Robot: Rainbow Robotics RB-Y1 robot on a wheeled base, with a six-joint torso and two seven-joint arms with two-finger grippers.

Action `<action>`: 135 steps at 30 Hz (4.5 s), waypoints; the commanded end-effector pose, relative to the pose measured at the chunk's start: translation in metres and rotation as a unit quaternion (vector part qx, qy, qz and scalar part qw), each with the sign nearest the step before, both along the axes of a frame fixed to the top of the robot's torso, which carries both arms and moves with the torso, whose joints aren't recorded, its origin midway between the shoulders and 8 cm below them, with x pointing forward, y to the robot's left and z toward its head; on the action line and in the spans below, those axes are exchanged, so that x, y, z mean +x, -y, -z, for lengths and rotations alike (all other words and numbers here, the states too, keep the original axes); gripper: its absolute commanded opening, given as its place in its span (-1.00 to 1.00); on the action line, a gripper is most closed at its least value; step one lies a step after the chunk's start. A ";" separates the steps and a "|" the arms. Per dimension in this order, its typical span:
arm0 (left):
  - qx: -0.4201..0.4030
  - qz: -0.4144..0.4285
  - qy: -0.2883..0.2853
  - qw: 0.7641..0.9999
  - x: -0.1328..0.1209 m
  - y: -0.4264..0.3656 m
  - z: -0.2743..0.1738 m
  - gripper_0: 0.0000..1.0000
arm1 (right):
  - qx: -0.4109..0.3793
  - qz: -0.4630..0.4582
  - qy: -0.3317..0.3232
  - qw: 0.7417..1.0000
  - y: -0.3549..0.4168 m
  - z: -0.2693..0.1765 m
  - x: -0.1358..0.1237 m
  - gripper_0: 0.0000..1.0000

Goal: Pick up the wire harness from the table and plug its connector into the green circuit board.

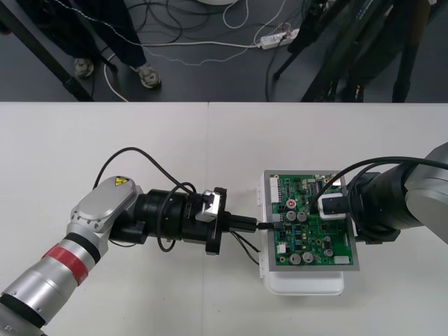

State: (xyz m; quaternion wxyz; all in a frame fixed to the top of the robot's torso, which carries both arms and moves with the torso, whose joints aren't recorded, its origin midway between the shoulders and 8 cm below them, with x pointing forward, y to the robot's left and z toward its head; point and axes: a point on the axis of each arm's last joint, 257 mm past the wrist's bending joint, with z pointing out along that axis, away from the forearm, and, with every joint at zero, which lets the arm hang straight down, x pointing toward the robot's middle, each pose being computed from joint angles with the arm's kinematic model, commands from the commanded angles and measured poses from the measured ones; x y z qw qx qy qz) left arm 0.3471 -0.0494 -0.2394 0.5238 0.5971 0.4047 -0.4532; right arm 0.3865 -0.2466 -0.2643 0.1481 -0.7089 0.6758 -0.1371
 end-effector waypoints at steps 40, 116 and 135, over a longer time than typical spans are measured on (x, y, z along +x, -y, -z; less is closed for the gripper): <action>-0.031 -0.003 -0.004 1.000 -0.009 0.036 -0.009 -1.00 | 0.007 0.009 -0.008 1.000 -0.010 0.010 -0.008 1.00; -0.025 -0.008 0.046 0.999 -0.002 0.017 -0.016 0.60 | 0.005 0.008 -0.007 1.000 -0.009 0.010 -0.007 1.00; 0.065 -0.125 0.101 0.985 0.076 -0.163 -0.054 0.58 | -0.010 0.010 -0.017 1.000 0.024 -0.006 -0.009 1.00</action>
